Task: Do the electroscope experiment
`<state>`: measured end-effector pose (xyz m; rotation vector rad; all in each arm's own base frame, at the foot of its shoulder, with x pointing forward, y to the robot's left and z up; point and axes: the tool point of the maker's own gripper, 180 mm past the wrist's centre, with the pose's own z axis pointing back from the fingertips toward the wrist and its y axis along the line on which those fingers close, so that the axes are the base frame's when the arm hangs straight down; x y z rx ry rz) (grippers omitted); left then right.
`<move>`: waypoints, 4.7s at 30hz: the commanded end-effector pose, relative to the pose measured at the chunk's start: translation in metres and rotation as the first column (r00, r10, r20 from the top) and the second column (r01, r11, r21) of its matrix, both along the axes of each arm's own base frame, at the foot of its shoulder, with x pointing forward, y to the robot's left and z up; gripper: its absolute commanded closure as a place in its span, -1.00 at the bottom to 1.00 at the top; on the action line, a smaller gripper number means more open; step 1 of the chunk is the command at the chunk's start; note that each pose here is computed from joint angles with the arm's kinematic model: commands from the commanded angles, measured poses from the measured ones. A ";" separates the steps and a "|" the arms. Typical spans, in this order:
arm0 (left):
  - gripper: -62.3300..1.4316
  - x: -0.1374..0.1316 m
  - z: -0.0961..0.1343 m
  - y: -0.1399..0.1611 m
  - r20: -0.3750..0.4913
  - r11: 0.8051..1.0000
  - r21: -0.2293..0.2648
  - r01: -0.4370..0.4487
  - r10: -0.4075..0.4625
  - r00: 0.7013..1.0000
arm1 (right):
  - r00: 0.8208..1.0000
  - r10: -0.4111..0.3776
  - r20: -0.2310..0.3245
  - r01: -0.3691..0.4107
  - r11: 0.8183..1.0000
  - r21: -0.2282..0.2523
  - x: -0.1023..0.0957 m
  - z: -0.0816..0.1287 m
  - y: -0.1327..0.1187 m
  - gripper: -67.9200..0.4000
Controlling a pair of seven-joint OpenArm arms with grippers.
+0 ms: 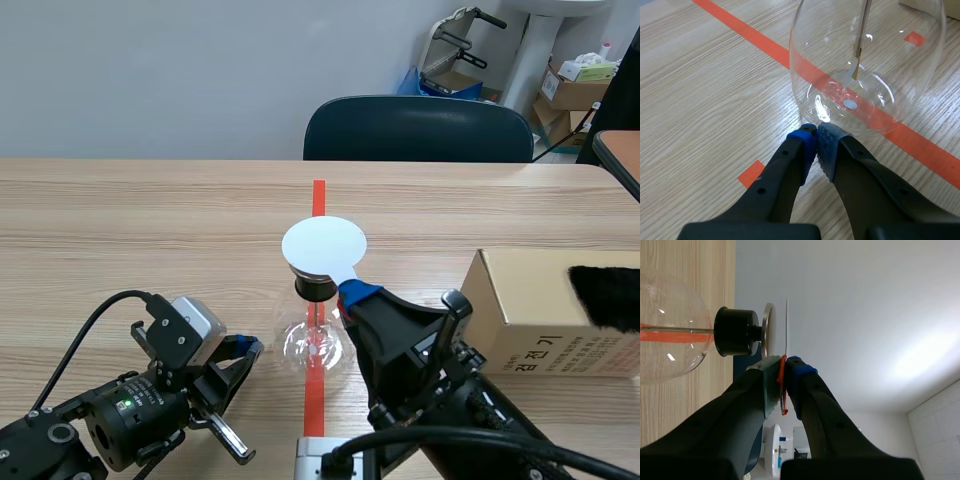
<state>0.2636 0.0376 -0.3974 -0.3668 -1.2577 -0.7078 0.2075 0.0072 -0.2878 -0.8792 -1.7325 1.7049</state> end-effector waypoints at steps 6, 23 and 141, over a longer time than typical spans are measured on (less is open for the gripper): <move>0.82 0.005 0.010 -0.004 0.028 1.000 -0.027 0.000 0.001 1.000 | 1.000 0.004 0.030 -0.004 1.000 -0.006 0.003 0.006 -0.002 0.94; 0.82 0.005 0.010 -0.004 0.028 1.000 -0.027 0.000 0.001 1.000 | 1.000 0.004 0.029 -0.004 1.000 -0.006 0.003 0.006 -0.002 0.94; 0.82 0.005 0.010 -0.005 0.028 1.000 -0.030 0.000 0.001 1.000 | 0.999 0.046 0.029 -0.045 0.999 -0.010 -0.002 0.006 0.003 0.94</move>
